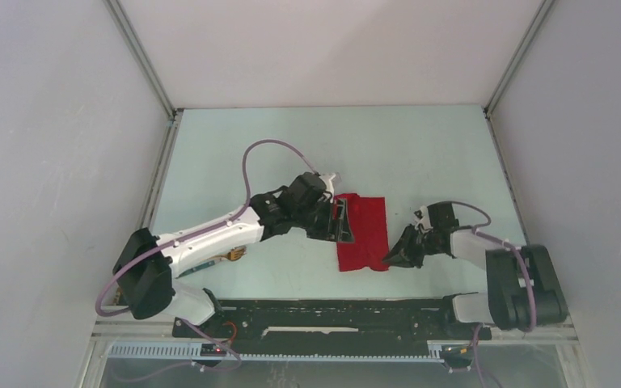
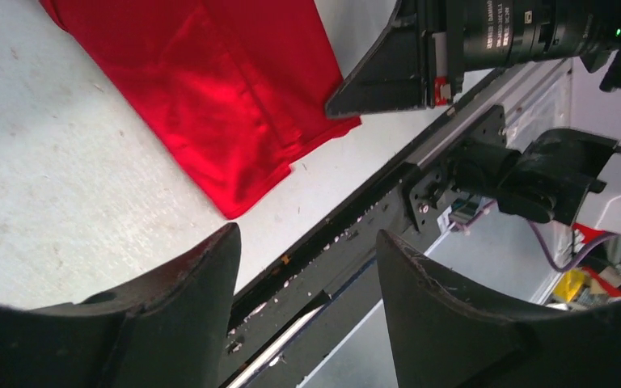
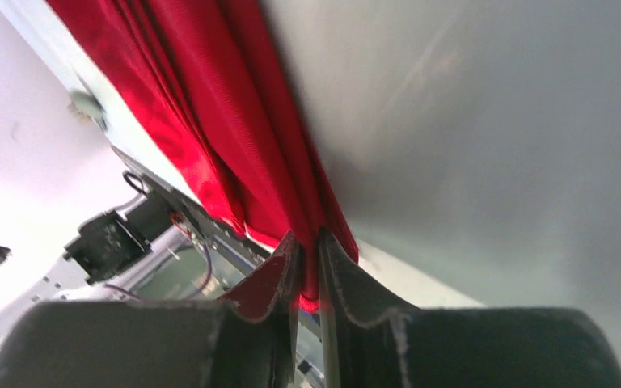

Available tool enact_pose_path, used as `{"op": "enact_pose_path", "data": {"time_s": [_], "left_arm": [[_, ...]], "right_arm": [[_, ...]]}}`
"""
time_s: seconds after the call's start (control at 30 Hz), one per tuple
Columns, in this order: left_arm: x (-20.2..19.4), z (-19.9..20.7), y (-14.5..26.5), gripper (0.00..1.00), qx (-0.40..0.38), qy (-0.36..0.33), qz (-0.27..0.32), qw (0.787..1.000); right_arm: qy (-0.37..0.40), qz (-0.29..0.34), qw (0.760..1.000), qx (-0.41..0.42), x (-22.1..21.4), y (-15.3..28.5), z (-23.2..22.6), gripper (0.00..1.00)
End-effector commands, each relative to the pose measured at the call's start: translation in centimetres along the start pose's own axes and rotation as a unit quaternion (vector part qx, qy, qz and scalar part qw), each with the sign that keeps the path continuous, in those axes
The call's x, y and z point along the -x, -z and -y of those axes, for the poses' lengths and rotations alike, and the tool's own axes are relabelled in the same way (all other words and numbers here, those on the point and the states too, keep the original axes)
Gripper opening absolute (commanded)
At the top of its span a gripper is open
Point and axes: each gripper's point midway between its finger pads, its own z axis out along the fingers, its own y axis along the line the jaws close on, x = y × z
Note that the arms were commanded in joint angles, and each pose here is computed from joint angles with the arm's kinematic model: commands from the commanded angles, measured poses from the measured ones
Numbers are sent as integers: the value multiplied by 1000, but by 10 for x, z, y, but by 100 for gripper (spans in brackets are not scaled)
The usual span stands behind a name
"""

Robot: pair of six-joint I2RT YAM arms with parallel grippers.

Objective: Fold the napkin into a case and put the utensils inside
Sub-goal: Move the right arm to the center of the board with the 2/3-rectangle-folded napkin, then pick up the 2/3-rectangle-folded napkin from the center of the board.

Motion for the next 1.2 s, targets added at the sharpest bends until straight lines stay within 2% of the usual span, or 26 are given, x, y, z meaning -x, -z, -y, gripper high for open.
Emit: {"op": "enact_pose_path", "data": {"time_s": [0.0, 0.03, 0.1, 0.2, 0.27, 0.4, 0.53, 0.7, 0.9, 1.03, 1.17], "left_arm": [[9, 20, -5, 68, 31, -35, 53, 998], [4, 21, -12, 69, 39, -38, 48, 997], [-6, 28, -26, 80, 50, -48, 40, 997], [-15, 38, -49, 82, 78, -69, 35, 994], [-17, 55, -62, 79, 89, -84, 32, 992], [-38, 67, -88, 74, 148, -116, -14, 982], [-62, 70, -109, 76, 202, -142, -48, 968], [-77, 64, -127, 76, 231, -129, -66, 962], [-79, 55, -145, 62, 257, -130, -65, 955], [-80, 48, -153, 57, 272, -131, -66, 951], [-79, 42, -154, 57, 284, -137, -64, 947]], "right_arm": [[-24, 47, 998, 24, -15, -3, -25, 22], [-11, 77, 997, 20, -11, 2, -27, 26], [2, 113, 994, 2, 1, 16, -22, 43], [9, 164, 985, -50, 26, 48, -2, 61], [-6, 194, 980, -49, 41, 63, 3, 67], [-53, 244, 967, -52, 62, 80, 9, 70], [-111, 318, 932, -138, 86, 103, 38, 73], [-146, 347, 913, -159, 95, 123, 47, 73], [-132, 362, 909, -159, 100, 130, 45, 72], [-123, 351, 912, -171, 100, 127, 51, 71], [-119, 336, 918, -174, 99, 121, 53, 70]]}}
